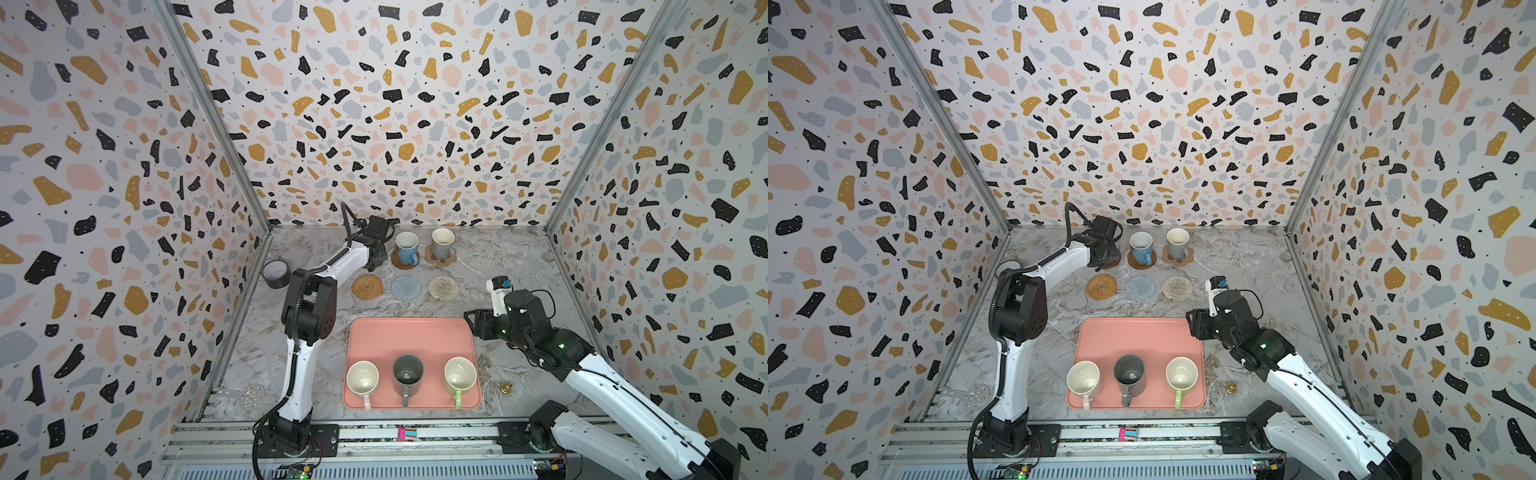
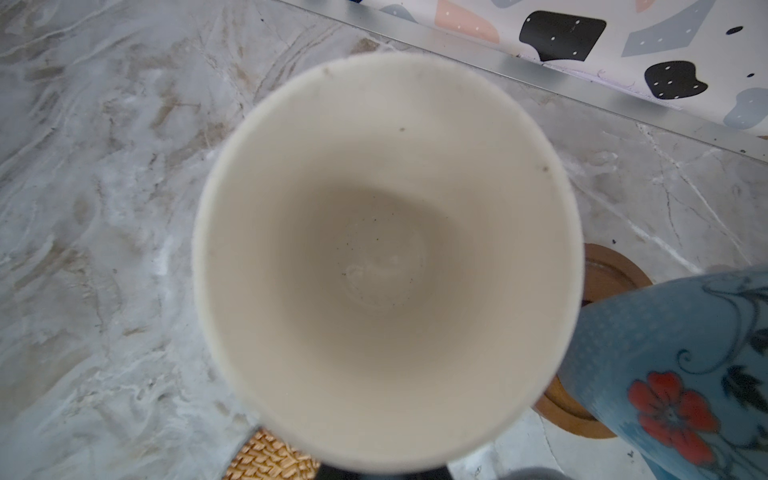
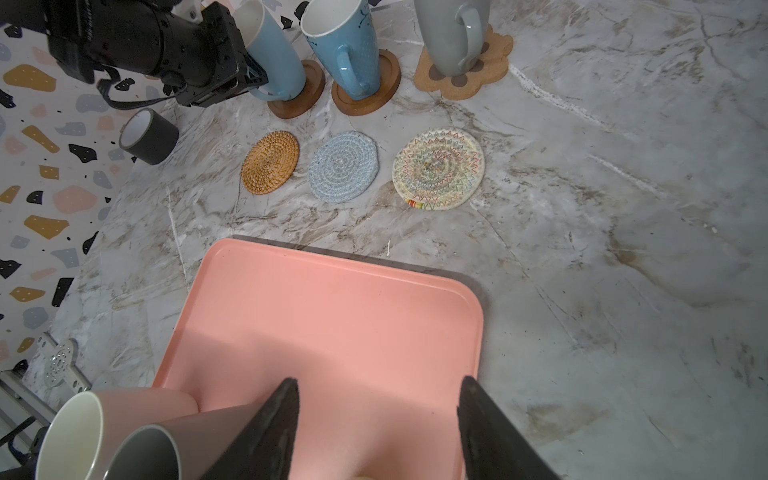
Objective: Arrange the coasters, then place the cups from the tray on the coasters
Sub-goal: 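Lower the plain light-blue mug onto the empty brown wooden coaster with the left gripper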
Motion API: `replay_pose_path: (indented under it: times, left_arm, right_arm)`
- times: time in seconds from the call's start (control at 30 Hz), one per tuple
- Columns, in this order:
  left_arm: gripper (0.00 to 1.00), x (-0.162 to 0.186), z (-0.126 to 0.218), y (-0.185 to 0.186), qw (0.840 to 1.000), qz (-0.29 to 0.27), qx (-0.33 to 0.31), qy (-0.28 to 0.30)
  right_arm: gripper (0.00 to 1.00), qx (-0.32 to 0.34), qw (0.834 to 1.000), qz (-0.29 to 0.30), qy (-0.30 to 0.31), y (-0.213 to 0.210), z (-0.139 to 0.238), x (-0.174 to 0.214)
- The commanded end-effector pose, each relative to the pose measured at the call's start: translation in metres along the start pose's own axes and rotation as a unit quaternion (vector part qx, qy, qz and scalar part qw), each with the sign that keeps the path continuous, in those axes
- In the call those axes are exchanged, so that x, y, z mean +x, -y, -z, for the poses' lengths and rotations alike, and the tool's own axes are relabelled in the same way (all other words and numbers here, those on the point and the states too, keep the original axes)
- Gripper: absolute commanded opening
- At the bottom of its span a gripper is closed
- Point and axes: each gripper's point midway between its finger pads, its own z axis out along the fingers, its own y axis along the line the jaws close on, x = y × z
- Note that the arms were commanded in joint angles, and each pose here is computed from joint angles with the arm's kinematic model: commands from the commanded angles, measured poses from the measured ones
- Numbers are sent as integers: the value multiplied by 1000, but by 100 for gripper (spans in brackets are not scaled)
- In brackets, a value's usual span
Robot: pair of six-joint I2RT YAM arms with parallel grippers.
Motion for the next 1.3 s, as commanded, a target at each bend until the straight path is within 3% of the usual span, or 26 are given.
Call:
replay_pose_path:
  times: [0.0,0.63,1.27]
  left_arm:
    - [12,-28,10,7,999,5,10,42]
    - [36,-18,11,13,999,-3,18,29]
    - [42,-14,14,46,996,-12,88,27]
  right_arm:
    - [63,7,1000,-7,1,4,3,2]
    - [63,4,1000,-14,8,4,4,2]
    - [62,5,1000,-23,6,4,5,1]
